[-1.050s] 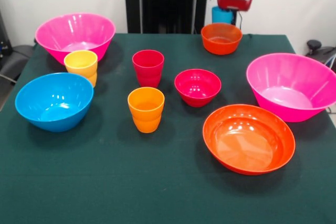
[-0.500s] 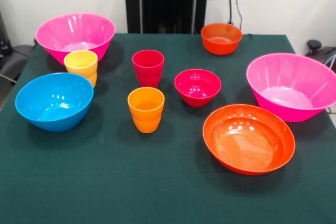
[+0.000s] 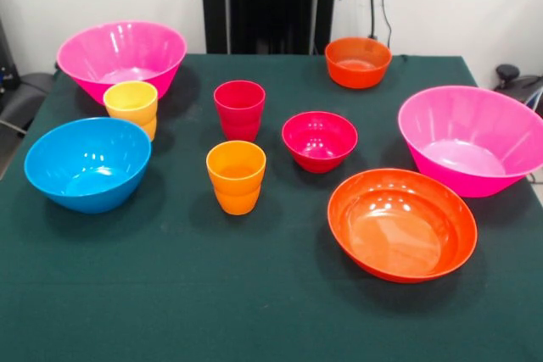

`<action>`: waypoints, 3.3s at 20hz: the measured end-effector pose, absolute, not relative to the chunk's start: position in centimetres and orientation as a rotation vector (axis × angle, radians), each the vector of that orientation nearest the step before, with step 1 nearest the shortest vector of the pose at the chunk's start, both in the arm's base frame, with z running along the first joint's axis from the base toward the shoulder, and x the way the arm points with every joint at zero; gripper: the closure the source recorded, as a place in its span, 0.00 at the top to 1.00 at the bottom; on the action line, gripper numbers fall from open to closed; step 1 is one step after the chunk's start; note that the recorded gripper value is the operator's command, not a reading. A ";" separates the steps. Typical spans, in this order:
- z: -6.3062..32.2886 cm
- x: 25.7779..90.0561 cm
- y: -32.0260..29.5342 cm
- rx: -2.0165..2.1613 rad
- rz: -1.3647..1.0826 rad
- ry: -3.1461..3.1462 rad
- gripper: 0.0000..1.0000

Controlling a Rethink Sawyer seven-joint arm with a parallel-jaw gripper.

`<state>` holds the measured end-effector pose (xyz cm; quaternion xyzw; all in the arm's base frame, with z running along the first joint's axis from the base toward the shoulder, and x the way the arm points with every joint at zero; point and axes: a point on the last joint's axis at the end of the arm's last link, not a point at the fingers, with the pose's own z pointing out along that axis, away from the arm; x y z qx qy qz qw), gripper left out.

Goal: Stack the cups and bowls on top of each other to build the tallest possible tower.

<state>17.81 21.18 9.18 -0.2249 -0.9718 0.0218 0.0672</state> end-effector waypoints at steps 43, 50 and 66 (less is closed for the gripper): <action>0.9 25.4 19.7 -0.700 -0.067 -3.105 0.00; 0.3 25.9 18.7 -0.678 -0.079 -3.110 0.00; 1.1 29.9 17.8 -0.713 -0.125 -3.188 0.00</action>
